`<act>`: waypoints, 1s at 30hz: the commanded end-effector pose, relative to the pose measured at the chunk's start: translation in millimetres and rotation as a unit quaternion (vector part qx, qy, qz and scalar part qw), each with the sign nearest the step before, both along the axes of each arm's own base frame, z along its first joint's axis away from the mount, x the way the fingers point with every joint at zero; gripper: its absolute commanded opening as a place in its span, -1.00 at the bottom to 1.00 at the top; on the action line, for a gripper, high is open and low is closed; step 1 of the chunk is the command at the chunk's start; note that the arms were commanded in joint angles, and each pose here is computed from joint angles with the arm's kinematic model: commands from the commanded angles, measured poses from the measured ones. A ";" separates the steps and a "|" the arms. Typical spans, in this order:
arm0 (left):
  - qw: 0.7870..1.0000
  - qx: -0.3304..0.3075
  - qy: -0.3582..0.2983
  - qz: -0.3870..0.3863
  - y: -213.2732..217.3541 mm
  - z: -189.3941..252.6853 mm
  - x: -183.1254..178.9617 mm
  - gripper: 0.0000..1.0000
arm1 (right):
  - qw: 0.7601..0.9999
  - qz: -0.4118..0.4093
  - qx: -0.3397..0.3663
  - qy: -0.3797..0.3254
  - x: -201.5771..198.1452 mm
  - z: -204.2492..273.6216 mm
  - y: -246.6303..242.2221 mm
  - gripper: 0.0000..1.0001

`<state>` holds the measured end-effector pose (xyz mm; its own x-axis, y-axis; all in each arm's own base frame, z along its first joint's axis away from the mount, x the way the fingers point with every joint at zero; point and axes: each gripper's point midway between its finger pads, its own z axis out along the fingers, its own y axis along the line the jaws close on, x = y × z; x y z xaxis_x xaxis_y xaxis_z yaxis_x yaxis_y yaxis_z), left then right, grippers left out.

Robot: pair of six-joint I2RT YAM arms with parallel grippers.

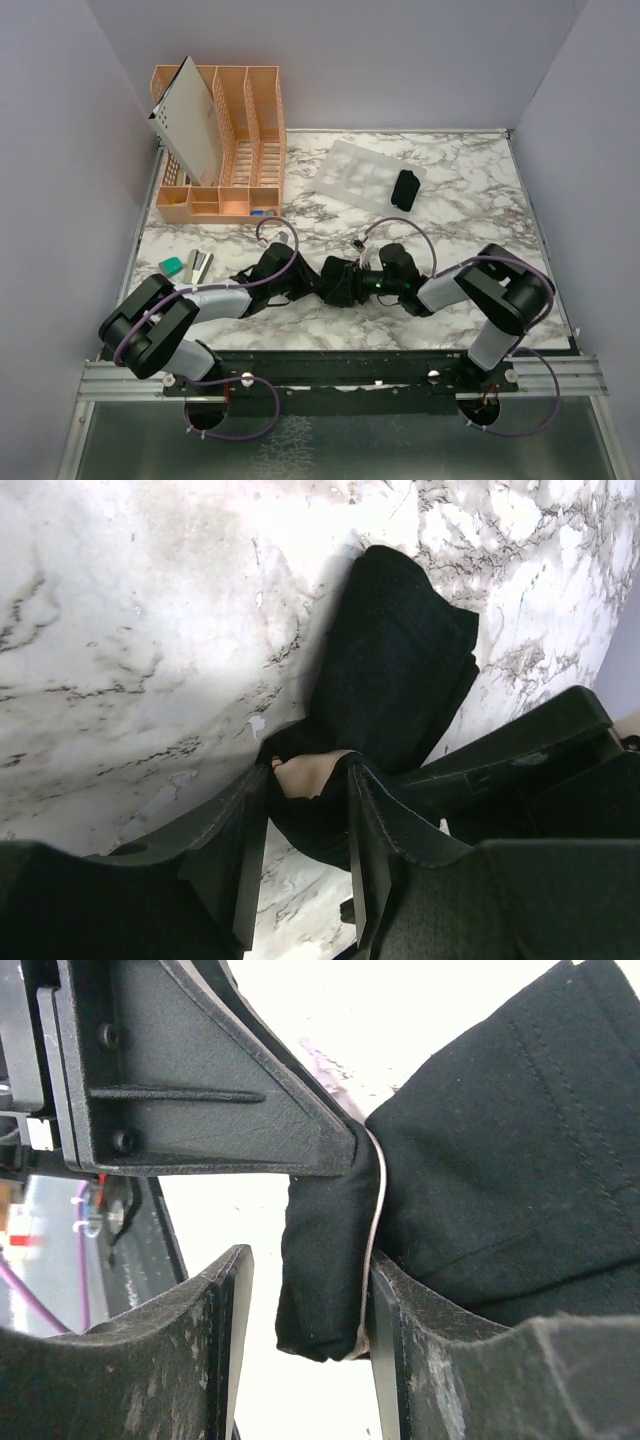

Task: Roll the underwear
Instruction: Roll the underwear to the center of the board.

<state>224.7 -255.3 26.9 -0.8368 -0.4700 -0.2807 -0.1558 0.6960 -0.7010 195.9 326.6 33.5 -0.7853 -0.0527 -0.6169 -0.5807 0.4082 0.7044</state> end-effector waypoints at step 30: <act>0.980 0.136 0.128 -0.075 21.6 -52.9 -40.6 -0.18 | 0.798 0.140 -0.279 -0.516 -0.4 25.0 -12.6 0.33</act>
